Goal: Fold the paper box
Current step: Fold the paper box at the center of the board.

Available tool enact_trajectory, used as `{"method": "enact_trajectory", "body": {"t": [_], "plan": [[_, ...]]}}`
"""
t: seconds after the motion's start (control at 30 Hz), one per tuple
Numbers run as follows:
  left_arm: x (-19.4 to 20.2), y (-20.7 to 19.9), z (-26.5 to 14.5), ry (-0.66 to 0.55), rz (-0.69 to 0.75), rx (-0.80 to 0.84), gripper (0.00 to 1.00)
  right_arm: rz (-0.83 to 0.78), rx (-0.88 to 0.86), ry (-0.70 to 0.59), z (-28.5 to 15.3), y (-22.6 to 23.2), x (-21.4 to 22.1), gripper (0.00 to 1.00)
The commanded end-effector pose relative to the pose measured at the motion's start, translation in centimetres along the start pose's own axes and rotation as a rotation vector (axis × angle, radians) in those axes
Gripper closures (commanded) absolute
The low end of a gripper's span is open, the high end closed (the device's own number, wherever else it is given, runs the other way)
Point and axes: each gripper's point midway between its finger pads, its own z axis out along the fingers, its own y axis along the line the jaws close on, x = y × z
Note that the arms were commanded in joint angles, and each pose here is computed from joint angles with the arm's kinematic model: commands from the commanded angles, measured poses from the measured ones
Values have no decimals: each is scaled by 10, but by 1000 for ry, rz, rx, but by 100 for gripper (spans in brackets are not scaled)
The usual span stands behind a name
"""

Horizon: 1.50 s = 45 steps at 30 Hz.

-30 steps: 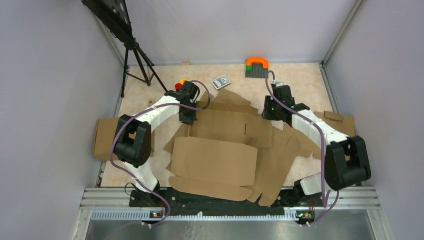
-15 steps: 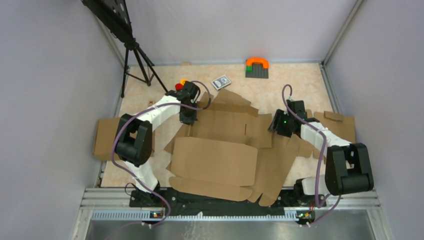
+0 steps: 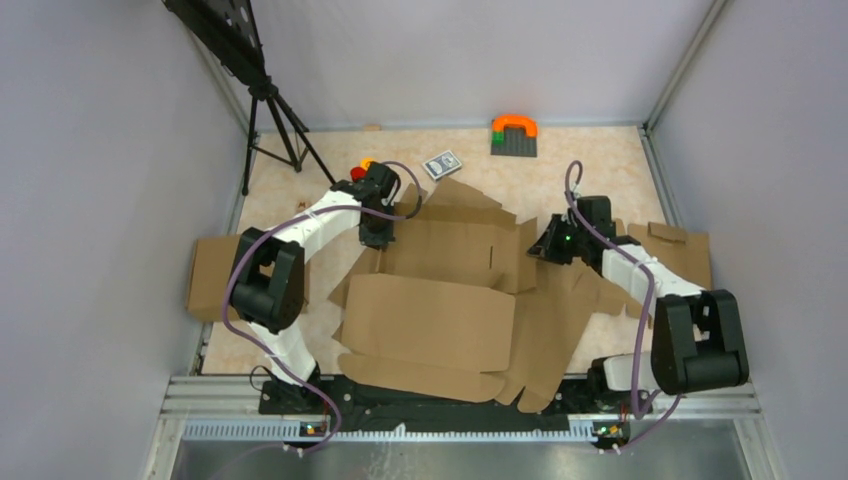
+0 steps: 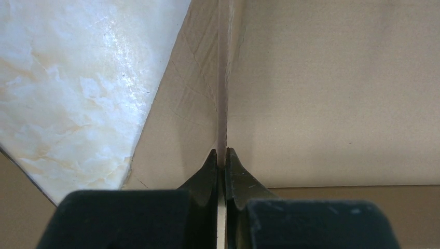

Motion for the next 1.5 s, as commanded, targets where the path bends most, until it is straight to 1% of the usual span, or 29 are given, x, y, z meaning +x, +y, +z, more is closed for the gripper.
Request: {"method": "enact_trajectory", "body": {"t": [0.0, 0.27, 0.53, 0.73, 0.8, 0.83, 1.03, 1.3, 1.4, 1.43, 1.47], "plan": [[-3, -11, -9, 5, 11, 44, 100, -68, -120, -67, -18, 47, -26, 100], [-2, -16, -7, 12, 19, 47, 100, -135, -163, -63, -22, 80, -23, 100], [-3, -20, -6, 13, 17, 54, 100, -151, -209, -20, -10, 96, -13, 99], [-2, -19, -7, 15, 20, 52, 100, -149, -276, -10, -3, 103, -9, 71], [-2, -19, -6, 15, 20, 52, 100, -137, -286, -3, -1, 103, -6, 58], [-2, -19, -7, 16, 22, 52, 100, -136, -305, 4, 1, 105, -5, 55], [-1, -19, -7, 17, 23, 52, 100, -107, -406, 37, 8, 115, 5, 54], [-2, -19, -7, 17, 24, 55, 100, -101, -400, 80, 23, 109, 11, 53], [-2, -19, -8, 15, 27, 54, 100, -93, -386, 101, 28, 104, 15, 55], [-2, -19, -8, 14, 26, 53, 100, -97, -386, 105, 29, 104, 17, 55], [-3, -18, -8, 14, 25, 50, 100, -99, -381, 105, 29, 103, 17, 52]]}}
